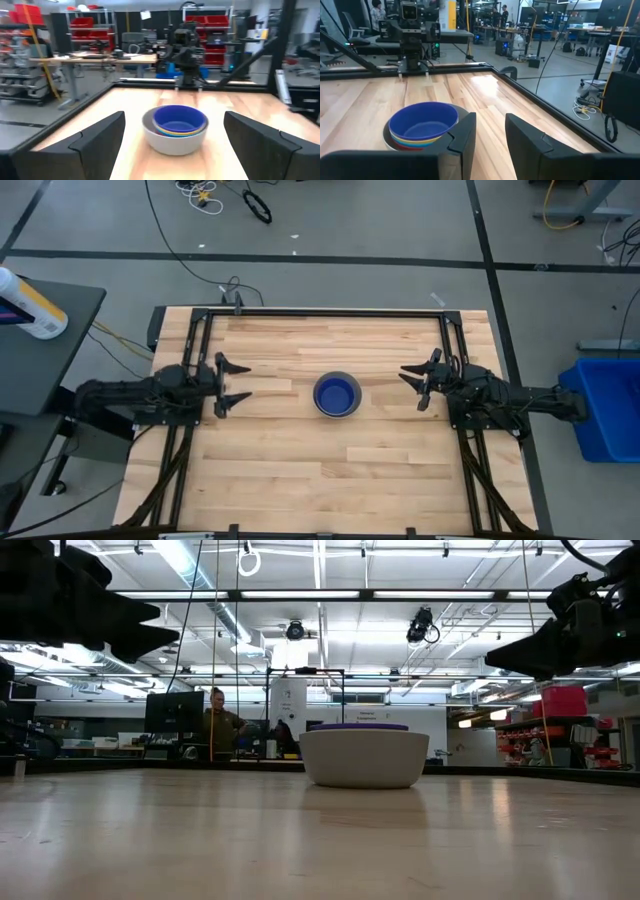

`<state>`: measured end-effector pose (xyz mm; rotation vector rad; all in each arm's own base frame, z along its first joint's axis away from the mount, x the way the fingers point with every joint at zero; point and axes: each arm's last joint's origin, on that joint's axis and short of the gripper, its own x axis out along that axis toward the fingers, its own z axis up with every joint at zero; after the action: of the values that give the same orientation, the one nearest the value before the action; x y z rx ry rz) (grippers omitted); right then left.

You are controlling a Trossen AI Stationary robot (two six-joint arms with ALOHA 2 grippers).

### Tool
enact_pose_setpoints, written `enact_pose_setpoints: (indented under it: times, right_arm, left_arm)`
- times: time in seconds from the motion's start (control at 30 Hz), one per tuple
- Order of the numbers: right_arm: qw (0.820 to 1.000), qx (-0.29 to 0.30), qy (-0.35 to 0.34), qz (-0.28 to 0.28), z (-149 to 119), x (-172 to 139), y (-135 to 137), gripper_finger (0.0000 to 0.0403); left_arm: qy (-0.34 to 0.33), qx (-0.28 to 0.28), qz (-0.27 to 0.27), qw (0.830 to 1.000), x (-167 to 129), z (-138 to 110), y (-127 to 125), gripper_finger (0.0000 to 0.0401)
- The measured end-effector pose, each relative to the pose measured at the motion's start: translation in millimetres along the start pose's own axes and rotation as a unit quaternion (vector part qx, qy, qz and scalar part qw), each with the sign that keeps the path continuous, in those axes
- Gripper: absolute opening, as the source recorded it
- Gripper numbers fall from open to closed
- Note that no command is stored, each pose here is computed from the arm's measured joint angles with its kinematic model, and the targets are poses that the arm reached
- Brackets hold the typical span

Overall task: Nest bowls inside each other
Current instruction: Return to Home Position

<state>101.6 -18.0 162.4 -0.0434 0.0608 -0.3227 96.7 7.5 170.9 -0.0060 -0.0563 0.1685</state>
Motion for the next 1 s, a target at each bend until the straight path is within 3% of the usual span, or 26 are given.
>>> enact_pose_setpoints:
  times: [0.37,0.63,1.0]
  right_arm:
    - [1.000,0.001,0.020,0.001,-3.2,2.5,0.6,0.0114]
    - [1.000,0.001,0.019,0.001,-3.1,2.5,0.6,0.0112]
    - [1.000,0.001,0.019,0.001,-3.1,2.5,0.6,0.0112]
  left_arm:
    - [0.003,-0.037,-0.020,0.999,-0.3,-0.5,-4.5,0.0348]
    - [-0.003,0.003,-0.016,1.000,-0.2,0.5,-4.3,0.0348]
    - [-0.004,0.003,-0.017,1.000,-0.2,0.5,-4.3,0.0348]
